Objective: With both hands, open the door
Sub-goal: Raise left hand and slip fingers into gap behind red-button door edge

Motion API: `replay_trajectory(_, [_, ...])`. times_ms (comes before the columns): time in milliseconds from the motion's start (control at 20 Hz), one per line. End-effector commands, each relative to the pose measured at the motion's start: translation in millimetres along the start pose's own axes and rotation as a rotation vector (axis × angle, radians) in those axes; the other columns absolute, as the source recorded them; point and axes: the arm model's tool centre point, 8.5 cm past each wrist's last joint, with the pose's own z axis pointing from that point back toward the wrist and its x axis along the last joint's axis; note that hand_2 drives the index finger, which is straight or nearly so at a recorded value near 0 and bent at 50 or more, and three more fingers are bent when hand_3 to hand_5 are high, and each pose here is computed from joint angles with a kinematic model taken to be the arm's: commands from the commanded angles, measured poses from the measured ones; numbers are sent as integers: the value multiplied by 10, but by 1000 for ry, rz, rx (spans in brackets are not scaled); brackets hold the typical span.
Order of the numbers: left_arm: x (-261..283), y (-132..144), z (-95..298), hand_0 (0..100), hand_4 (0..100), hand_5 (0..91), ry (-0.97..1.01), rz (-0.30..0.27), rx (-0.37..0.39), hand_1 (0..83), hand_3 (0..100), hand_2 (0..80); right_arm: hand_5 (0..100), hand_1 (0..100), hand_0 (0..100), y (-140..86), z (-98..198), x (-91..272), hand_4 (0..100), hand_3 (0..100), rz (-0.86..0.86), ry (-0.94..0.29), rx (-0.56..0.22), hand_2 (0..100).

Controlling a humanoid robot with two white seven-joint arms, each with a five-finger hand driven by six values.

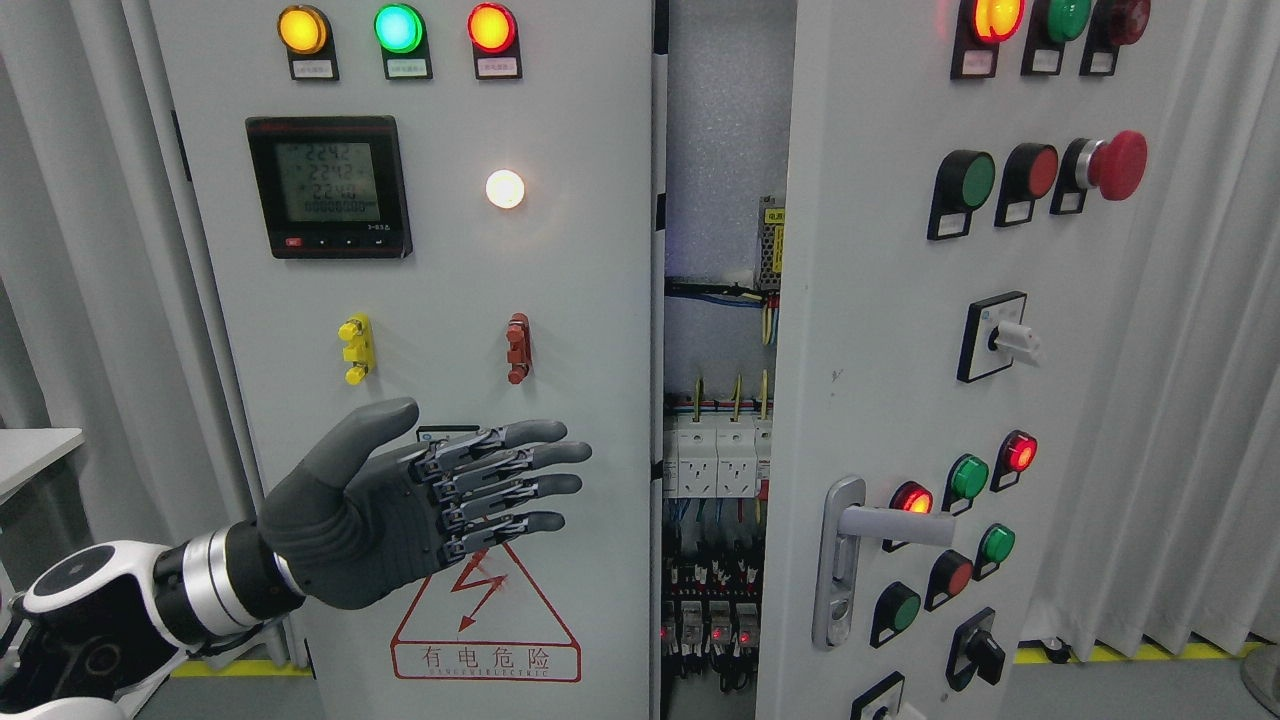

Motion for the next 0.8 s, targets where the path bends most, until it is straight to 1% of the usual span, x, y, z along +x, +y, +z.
replay_trajectory(0, [40,129,-552,296,35,0,-44,63,-76,0,27,27,0,0,218,-26,8,-32,0,0,4,20,-4,0])
replay_trajectory(100, [23,156,-648,296,35,0,-21,64,-88,0,27,27,0,0,218,-26,8,-32,0,0,4,20,-4,0])
replay_trajectory(200, [-3,186,-744,296,35,0,-12,39,-96,0,27,27,0,0,218,-26,8,-32,0,0,4,20,-4,0])
replay_trajectory(300, [-62,254,-821,296,36,0,-6,45,-88,0,28,27,0,0,218,-26,8,-32,0,0,4,20,-4,0])
replay_trajectory(350, [-79,265,-858,296,36,0,-5,53,-92,0,27,27,0,0,218,-26,8,-22,0,0,4,19,-4,0])
replay_trajectory(451, [-117,246,-944,296,37,0,21,54,-107,0,28,27,0,0,218,-26,8,-32,0,0,4,20,-4,0])
replay_trajectory(601, [-142,199,-1093,296,37,0,53,22,-135,0,28,27,0,0,218,-26,8,-32,0,0,4,20,-4,0])
replay_trajectory(651, [-121,193,-1151,296,37,0,60,1,-145,0,28,27,0,0,218,-26,8,-32,0,0,4,20,-4,0])
replay_trajectory(751, [-90,210,-1230,296,37,0,71,-19,-152,0,28,27,0,0,218,-26,8,-32,0,0,4,20,-4,0])
